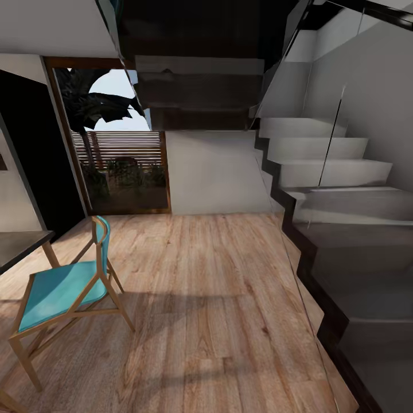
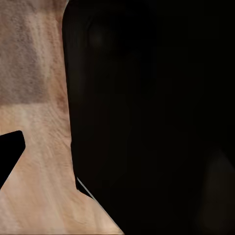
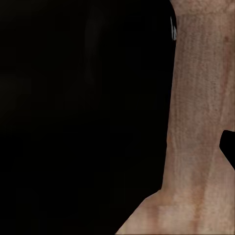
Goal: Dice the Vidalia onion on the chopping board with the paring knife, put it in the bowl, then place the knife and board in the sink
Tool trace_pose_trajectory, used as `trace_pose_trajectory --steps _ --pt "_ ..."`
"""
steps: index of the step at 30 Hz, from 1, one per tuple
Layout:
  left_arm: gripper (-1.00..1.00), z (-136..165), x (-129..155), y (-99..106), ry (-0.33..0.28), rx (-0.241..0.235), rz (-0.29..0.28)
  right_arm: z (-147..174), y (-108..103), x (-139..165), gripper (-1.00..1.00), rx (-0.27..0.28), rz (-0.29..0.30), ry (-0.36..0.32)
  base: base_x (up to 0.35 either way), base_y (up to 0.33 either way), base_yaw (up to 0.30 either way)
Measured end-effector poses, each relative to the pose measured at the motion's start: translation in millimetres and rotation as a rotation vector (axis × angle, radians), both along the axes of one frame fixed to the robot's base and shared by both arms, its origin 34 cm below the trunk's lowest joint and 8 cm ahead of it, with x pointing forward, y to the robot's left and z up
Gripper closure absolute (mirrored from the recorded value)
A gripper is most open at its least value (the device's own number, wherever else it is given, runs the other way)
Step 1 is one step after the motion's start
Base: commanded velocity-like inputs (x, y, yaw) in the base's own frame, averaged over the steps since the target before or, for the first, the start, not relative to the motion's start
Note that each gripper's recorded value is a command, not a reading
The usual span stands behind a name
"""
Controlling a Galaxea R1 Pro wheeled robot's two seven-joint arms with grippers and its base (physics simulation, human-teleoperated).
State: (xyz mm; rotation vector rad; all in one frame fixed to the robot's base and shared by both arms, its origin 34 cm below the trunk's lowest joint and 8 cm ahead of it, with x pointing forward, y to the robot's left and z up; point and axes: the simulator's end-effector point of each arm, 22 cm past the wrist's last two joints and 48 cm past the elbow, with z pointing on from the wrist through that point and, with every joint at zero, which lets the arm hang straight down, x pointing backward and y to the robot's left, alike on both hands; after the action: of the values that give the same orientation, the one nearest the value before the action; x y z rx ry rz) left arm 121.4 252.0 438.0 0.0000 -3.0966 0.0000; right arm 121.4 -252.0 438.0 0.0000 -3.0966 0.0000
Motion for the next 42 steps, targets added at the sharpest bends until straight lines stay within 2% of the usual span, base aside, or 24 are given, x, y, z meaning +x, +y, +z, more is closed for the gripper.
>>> trace_pose_trajectory --steps 3,10,18,29,41,42 --pt "-1.00 -1 17 -1 -0.025 -0.001 0.001 -1 12 21 -1.00 0.013 0.005 -0.038 0.000 0.000 0.000" --pt "-1.00 -1 23 4 -0.038 0.006 0.001 0 24 37 -1.00 0.028 0.005 -0.068 0.000 0.000 0.000" --pt "-1.00 0 42 7 -0.079 0.009 0.004 1 26 59 -1.00 0.029 0.002 -0.116 0.000 0.000 0.000" --pt "-1.00 2 72 4 -0.144 0.006 0.008 5 29 97 -1.00 0.033 0.000 -0.215 0.000 0.000 0.000" --pt "-1.00 9 118 6 -0.274 0.007 0.001 15 28 143 -1.00 0.034 -0.005 -0.349 0.000 0.000 0.000" --pt "-1.00 31 185 6 -0.531 0.007 0.000 38 26 201 -1.00 0.033 -0.008 -0.574 0.000 0.000 0.000"
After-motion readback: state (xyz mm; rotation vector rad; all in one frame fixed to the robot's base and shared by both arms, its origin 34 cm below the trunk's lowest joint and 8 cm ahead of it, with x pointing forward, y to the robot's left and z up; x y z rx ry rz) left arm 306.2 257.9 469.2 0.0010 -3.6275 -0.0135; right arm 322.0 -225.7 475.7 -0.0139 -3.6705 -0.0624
